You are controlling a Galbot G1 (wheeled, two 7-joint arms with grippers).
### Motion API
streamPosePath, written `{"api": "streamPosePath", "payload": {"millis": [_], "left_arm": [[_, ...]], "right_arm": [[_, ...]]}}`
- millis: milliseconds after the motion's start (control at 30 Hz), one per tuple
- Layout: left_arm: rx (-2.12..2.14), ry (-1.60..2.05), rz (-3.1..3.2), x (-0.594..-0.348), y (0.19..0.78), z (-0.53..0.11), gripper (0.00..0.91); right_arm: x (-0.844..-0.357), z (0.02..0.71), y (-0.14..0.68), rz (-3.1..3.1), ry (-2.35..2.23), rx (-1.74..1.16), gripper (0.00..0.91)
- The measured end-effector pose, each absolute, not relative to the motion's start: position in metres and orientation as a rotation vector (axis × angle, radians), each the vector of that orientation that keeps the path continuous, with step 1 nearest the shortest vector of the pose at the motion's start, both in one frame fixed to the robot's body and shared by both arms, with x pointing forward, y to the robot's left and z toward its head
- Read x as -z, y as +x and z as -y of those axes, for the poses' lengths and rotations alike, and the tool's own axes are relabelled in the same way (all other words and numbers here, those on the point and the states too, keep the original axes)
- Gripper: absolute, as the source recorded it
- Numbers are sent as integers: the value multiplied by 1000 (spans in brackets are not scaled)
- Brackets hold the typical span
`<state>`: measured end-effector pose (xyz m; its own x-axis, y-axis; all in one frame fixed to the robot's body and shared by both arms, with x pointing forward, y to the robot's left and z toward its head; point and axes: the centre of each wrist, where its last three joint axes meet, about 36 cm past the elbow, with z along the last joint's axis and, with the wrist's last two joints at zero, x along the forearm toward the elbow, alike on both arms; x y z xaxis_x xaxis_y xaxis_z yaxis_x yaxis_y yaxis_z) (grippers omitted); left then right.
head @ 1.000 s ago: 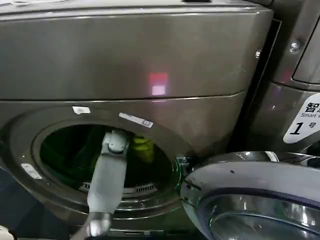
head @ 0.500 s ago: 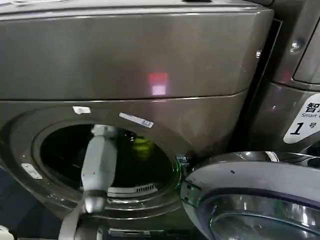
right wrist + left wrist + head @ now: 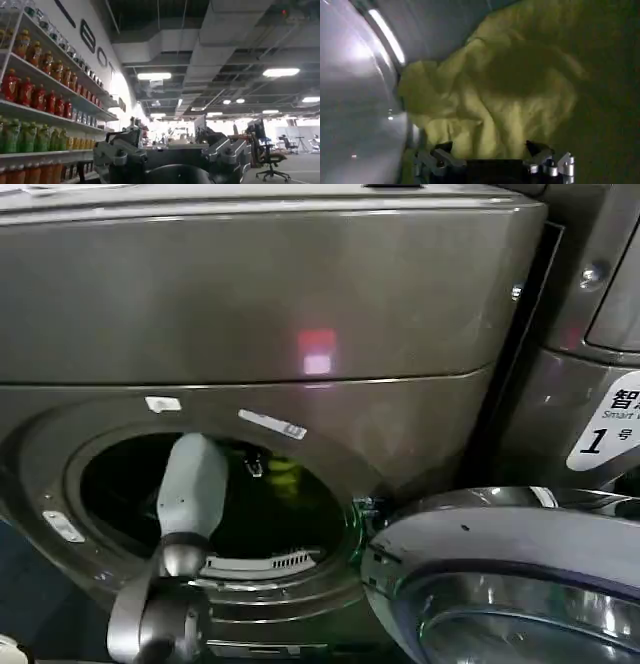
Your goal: Grasp the clothes from the dryer.
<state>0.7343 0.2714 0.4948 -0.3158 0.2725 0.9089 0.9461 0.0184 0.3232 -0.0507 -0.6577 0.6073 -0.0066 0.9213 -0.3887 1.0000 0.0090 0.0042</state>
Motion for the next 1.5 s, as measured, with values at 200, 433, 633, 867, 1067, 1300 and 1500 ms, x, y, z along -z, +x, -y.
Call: {"api": "streamPosePath", "payload": {"millis": [200,433,633,867,1067,1300,1500], "left_arm": [[1269,-1289,1639,-478,734,-275,907],[1207,-1298,1640,-463,734,-281,907],[1167,-1300,1632,-450,732,-285,907],[1134,-1314,1634,-442,730,-286,0],[1113,-1329,1639,-436,729,-287,0],[1105,-1327,1654,-434,727,-288,0],[1095,-1322,1674,-431,726,-288,0]], "right_arm": [[-607,657,-52,-2006,1997,398,907],[-607,656,-51,-2007,1993,399,907],[-607,657,-49,-2013,1989,399,907],[-608,656,-48,-2017,1984,403,907],[-606,656,-48,-2018,1988,399,907],[-606,657,-48,-2019,1988,395,907],[-605,658,-46,-2026,1977,387,907]]}}
